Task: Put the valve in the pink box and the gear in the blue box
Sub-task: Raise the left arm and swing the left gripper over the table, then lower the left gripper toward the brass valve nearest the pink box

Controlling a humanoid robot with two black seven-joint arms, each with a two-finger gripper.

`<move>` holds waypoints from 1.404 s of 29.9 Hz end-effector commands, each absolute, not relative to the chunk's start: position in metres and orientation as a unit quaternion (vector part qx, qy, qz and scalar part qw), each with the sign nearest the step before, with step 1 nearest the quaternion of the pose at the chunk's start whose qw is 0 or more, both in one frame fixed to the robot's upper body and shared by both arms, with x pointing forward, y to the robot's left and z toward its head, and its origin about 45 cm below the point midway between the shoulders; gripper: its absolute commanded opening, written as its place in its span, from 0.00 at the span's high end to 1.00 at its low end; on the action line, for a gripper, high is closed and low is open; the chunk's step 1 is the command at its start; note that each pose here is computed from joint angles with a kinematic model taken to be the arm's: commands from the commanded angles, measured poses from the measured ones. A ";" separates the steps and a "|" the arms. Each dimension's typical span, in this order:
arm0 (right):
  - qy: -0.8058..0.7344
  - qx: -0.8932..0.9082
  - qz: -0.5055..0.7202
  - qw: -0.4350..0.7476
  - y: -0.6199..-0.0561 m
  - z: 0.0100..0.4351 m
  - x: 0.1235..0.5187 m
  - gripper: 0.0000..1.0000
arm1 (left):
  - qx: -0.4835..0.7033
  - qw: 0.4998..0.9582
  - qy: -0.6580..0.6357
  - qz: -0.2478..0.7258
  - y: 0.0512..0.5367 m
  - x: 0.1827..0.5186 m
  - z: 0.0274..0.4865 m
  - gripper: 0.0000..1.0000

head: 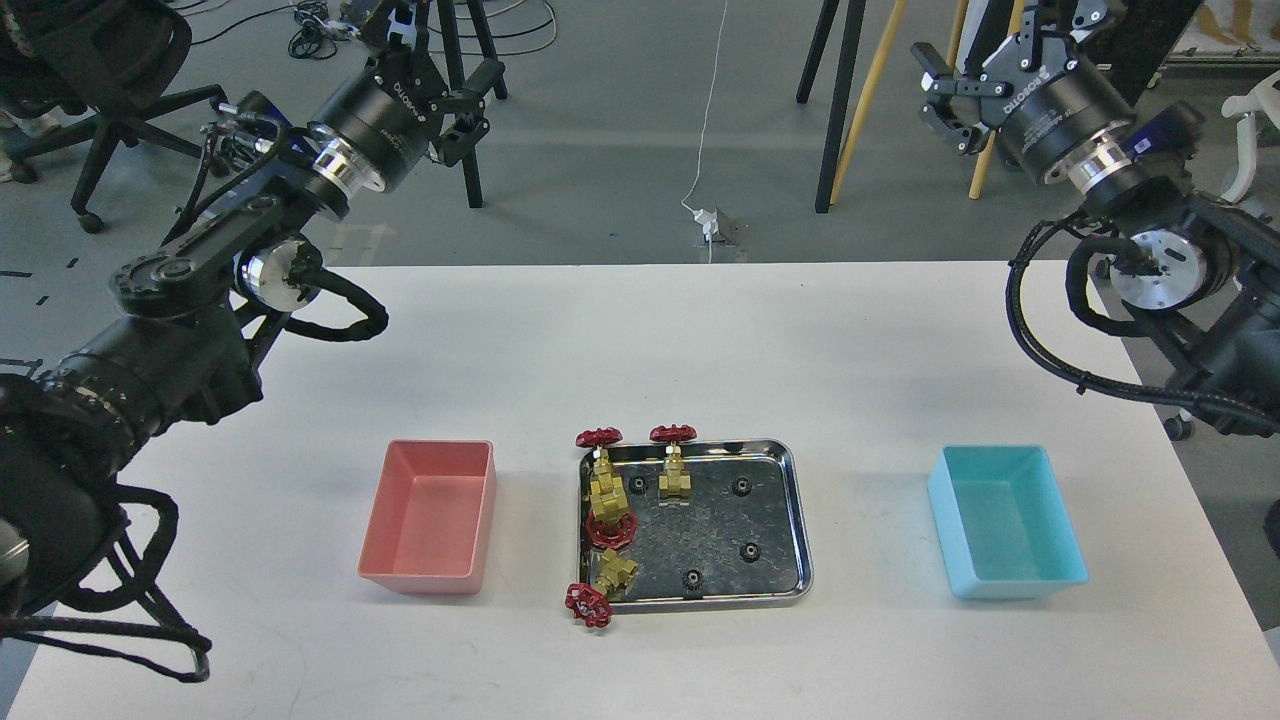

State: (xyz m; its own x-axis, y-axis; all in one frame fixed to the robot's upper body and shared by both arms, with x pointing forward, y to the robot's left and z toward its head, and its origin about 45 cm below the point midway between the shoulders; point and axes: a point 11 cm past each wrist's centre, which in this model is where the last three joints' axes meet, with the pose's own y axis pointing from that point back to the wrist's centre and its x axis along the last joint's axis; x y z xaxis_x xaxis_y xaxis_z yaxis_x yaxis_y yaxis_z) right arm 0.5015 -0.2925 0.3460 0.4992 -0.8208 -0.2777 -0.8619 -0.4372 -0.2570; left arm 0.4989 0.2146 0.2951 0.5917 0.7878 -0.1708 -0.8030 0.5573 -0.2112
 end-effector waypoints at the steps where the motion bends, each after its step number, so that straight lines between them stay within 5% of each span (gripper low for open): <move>1: 0.497 -0.845 0.042 0.192 -0.295 0.366 0.506 0.00 | -0.155 0.907 0.028 0.391 0.180 0.483 0.310 0.00; 8: 0.507 -0.837 0.018 0.204 -0.310 0.393 0.509 0.00 | -0.212 0.935 -0.024 0.282 0.142 0.444 0.379 0.00; 14: 0.534 -0.824 0.008 0.190 -0.342 0.401 0.509 0.00 | -0.005 0.967 -0.165 0.195 0.109 0.417 0.338 0.02; 22: 0.563 -0.809 0.031 0.168 -0.359 0.411 0.519 0.00 | 0.310 0.852 -0.416 0.068 0.145 0.409 0.254 0.07; 29: 0.568 -0.806 0.042 0.160 -0.362 0.398 0.518 0.00 | 0.362 0.740 -0.565 -0.048 0.189 0.383 0.226 0.13; 42: 0.571 -0.805 0.047 0.152 -0.364 0.388 0.517 0.00 | 0.314 0.779 -0.535 -0.087 0.180 0.325 0.188 0.12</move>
State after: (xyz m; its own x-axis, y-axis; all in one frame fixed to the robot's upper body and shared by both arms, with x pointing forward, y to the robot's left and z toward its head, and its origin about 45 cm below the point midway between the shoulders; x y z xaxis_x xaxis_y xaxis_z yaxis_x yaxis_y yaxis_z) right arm 0.5167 -0.3641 0.3893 0.3439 -0.9046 -0.2519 -0.9336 -0.3007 -0.1949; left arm 0.3307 0.1826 0.2006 0.4016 -0.4698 0.7861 -0.2158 0.7857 0.5798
